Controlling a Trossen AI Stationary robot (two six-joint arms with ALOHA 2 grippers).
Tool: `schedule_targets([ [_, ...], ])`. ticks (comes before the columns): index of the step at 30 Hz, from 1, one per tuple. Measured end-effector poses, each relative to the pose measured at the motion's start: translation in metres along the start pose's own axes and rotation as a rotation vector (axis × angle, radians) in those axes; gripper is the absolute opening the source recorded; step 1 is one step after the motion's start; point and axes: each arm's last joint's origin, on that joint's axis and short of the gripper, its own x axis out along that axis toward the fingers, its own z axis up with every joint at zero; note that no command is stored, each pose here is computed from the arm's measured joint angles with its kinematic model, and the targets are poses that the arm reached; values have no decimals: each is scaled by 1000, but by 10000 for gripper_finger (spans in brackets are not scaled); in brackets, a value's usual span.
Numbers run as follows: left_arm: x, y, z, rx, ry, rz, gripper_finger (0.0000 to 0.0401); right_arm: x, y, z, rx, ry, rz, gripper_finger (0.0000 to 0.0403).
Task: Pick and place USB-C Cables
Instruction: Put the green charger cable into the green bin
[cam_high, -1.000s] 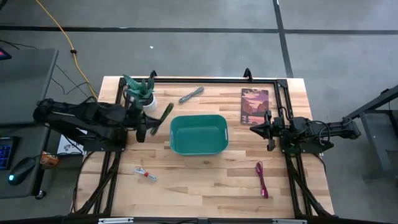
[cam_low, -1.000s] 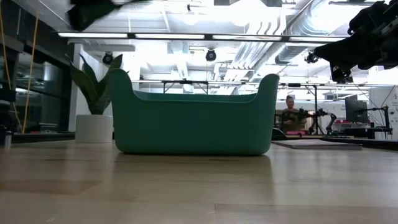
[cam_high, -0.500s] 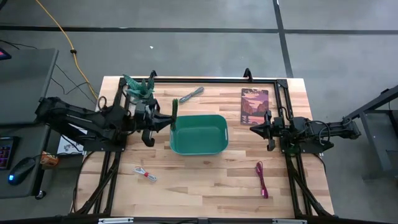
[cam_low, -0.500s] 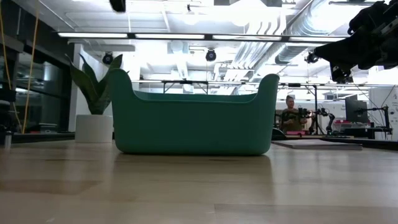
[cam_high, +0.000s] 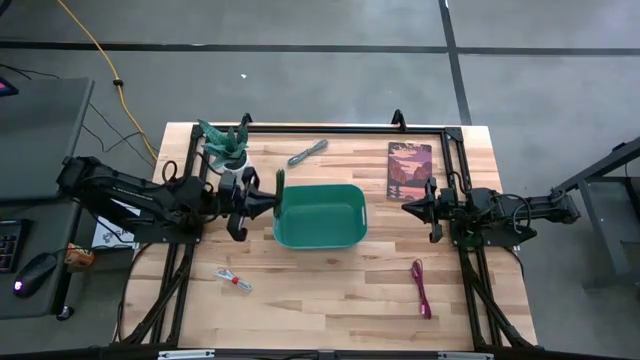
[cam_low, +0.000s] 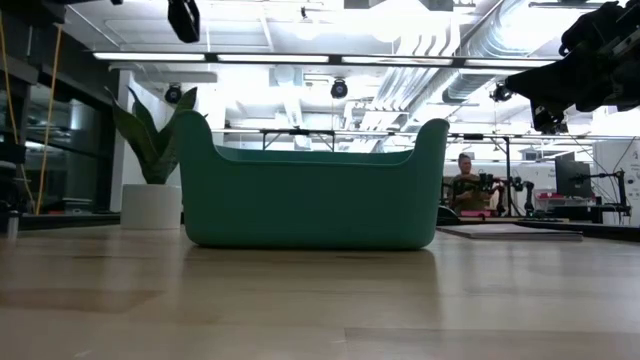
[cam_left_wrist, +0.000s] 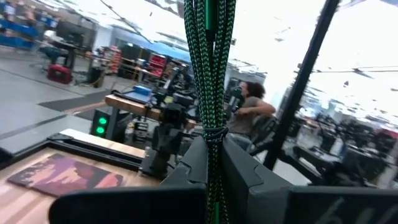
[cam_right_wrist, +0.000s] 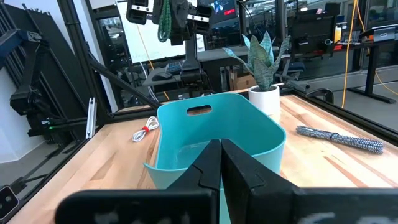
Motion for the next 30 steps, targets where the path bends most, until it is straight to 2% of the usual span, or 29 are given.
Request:
schedule_targets([
  [8, 0, 0, 0, -15, 3, 2, 0, 0, 0, 0, 0, -2, 0, 0],
  [10, 0, 0, 0, -15, 1, 10, 0, 0, 0, 3, 46, -30, 5, 0],
  [14, 0, 0, 0, -15, 2, 10, 0, -2, 2, 18, 271, -183, 32, 0],
  [16, 0, 0, 0, -15, 1, 10, 2, -4, 2, 27, 343, -279, 44, 0],
  [19, 0, 1, 0, -15, 1, 11, 4, -8, 3, 42, 345, -441, 76, 0],
  [22, 0, 1, 0, -15, -2, 13, 4, -11, 5, 64, 291, -518, 79, 0],
  [25, 0, 1, 1, -9, -7, 12, 4, -7, 10, 94, 230, -482, 48, 0],
  [30, 0, 1, 0, 8, -4, 4, 5, 12, 17, 130, 172, -290, -4, 0],
])
